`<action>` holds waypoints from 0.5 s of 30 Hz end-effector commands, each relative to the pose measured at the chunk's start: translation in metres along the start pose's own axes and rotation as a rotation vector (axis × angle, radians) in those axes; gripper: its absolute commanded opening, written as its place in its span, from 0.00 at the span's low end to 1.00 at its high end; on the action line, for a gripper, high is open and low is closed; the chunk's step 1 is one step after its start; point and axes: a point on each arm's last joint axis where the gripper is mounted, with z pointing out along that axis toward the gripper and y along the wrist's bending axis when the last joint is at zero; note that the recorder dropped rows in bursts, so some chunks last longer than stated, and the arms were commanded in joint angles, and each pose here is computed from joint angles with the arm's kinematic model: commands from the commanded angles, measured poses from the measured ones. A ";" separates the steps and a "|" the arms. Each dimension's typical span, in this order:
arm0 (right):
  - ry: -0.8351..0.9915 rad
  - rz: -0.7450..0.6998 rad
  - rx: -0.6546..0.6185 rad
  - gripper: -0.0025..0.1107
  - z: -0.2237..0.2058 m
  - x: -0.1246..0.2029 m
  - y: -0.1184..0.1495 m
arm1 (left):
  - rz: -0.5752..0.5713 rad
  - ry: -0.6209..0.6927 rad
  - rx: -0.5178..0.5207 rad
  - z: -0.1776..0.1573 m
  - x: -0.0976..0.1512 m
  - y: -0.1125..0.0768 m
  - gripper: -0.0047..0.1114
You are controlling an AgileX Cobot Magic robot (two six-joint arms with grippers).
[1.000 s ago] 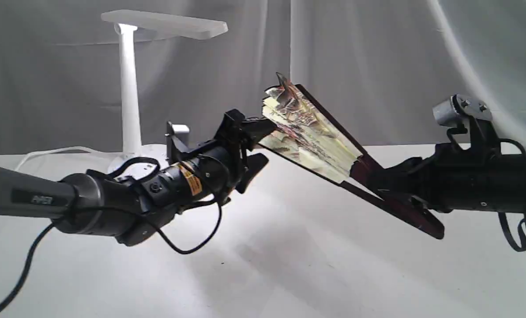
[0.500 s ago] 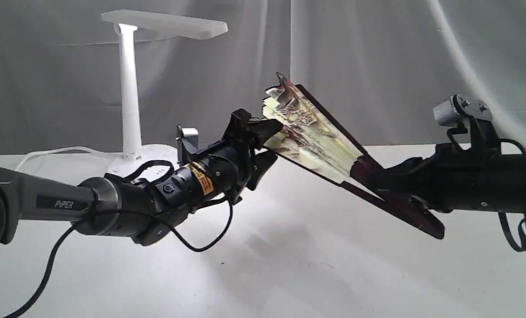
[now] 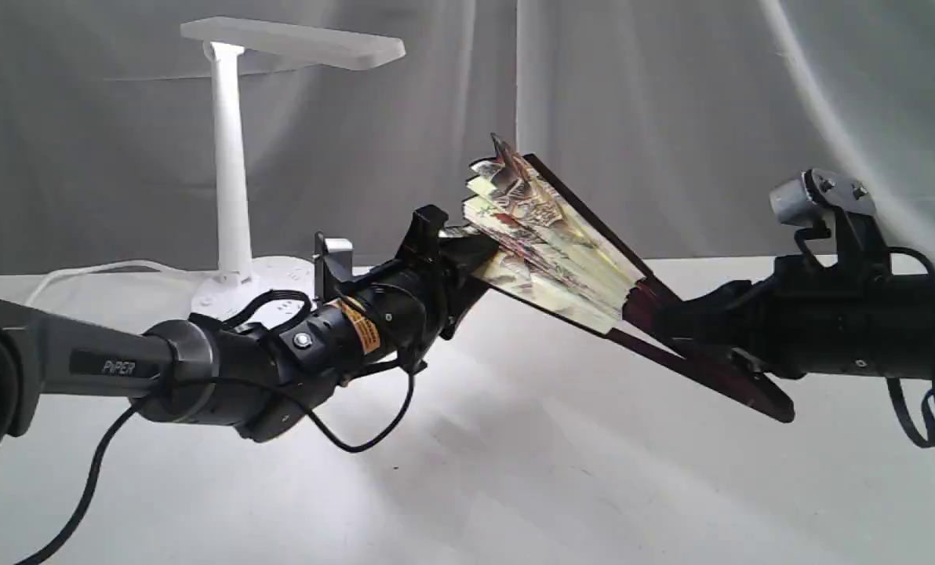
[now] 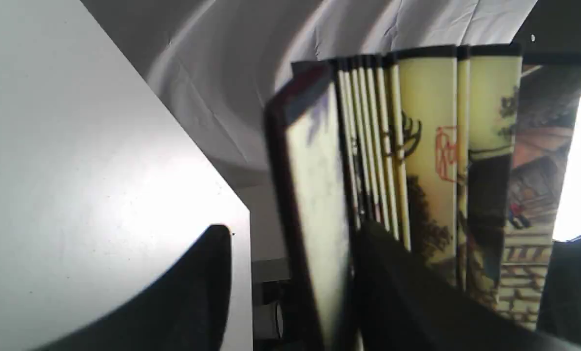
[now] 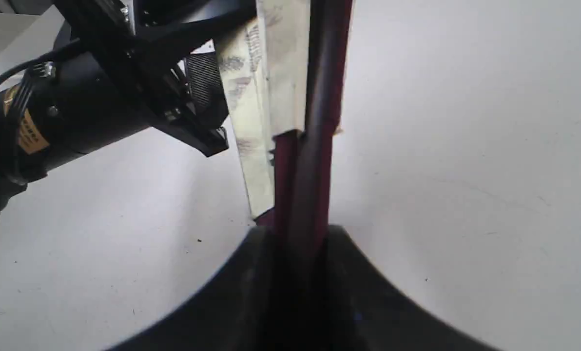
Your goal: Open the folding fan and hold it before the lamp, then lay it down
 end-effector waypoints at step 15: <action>-0.015 0.001 -0.057 0.02 0.000 -0.002 0.006 | -0.017 0.010 0.011 0.006 0.014 -0.006 0.37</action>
